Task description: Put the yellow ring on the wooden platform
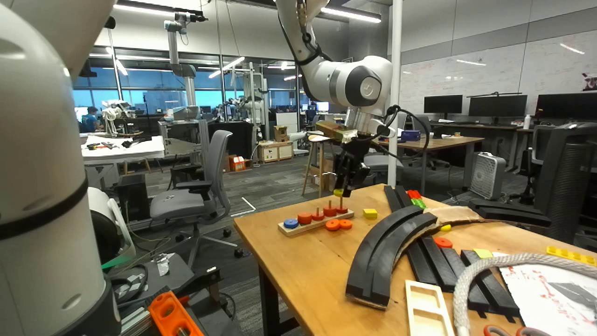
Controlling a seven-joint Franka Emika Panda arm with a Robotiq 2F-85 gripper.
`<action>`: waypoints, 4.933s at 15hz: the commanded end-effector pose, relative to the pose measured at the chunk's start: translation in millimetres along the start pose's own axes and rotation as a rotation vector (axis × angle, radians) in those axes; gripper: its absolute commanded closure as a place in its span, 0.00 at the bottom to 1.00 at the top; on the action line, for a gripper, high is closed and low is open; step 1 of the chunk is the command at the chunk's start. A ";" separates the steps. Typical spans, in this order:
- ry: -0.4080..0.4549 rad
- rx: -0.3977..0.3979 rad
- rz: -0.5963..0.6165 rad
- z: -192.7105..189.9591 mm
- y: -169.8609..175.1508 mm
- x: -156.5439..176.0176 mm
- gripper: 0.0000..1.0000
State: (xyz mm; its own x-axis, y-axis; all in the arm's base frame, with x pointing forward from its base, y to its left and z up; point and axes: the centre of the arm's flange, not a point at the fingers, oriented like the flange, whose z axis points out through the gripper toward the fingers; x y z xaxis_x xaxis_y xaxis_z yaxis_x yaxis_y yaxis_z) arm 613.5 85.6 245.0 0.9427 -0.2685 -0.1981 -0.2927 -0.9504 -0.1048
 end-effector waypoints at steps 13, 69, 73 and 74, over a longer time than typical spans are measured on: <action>-0.011 0.013 -0.034 -2.9 -17.4 7.4 0.79; 0.252 0.050 0.267 -86.8 54.4 -75.3 0.00; 0.400 0.113 0.392 -109.3 81.7 -126.3 0.00; 0.431 0.133 0.426 -111.5 89.7 -139.3 0.00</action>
State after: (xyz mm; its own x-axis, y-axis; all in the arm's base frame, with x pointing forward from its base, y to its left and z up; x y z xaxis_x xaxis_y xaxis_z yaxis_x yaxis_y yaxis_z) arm 544.4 28.8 350.4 0.7921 -0.6061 0.0730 -0.5870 -0.7890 -0.1816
